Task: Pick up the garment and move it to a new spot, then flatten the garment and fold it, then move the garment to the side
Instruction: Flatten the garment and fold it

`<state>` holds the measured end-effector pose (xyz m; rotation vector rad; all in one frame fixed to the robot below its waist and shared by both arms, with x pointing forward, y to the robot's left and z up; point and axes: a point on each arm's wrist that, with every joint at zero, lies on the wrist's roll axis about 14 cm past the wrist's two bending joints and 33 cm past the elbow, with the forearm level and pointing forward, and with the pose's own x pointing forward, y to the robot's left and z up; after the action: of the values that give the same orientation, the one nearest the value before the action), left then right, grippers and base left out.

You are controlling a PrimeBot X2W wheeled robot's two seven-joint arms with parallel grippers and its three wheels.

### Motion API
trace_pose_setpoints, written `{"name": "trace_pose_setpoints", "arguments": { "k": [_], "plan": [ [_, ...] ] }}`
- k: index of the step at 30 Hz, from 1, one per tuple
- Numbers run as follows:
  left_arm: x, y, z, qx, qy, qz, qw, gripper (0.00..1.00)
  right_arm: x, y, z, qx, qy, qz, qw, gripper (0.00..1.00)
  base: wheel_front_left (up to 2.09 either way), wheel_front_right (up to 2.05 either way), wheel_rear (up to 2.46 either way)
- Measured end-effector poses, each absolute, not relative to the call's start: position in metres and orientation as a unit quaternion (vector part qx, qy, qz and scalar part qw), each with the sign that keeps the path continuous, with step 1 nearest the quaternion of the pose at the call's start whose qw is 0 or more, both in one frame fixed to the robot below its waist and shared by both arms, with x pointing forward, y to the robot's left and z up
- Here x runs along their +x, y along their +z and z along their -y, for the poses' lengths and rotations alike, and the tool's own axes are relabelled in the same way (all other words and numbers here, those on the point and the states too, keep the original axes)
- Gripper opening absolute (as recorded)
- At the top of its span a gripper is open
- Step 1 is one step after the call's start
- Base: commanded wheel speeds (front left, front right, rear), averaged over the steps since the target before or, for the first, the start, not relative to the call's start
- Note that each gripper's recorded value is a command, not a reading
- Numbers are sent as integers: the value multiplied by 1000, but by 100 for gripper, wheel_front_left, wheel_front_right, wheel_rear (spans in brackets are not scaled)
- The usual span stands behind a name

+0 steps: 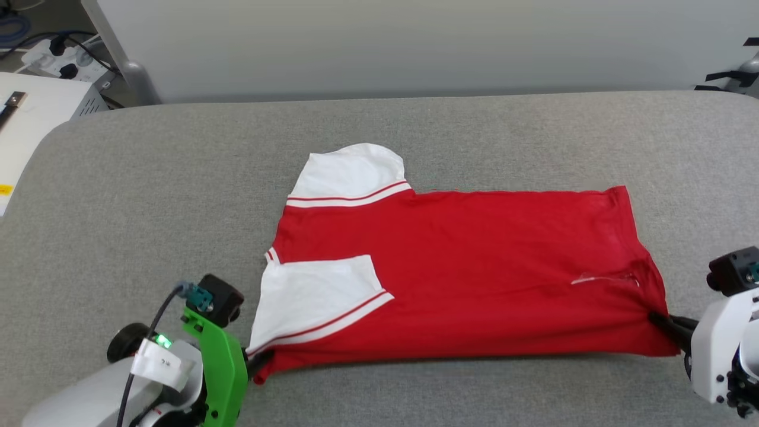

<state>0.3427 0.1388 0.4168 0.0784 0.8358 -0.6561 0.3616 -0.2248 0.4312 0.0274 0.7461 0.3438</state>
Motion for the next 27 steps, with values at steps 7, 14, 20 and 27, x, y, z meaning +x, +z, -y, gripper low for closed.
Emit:
{"name": "trace_pose_setpoints", "arguments": {
  "k": [7,14,20,27],
  "plan": [
    [308,408,-135,13,-310,-425,851,0,336,424,231,31,156,-380,911,0,0,0,0],
    [308,398,-136,2,-297,-434,851,0,337,417,230,46,144,-388,909,0,0,0,0],
    [319,379,-140,-8,-278,-445,851,0,342,397,225,58,133,-411,900,0,0,0,0],
    [326,359,-144,-17,-268,-458,847,93,345,375,222,69,120,-420,897,49,0,0,0]
  ]
}}
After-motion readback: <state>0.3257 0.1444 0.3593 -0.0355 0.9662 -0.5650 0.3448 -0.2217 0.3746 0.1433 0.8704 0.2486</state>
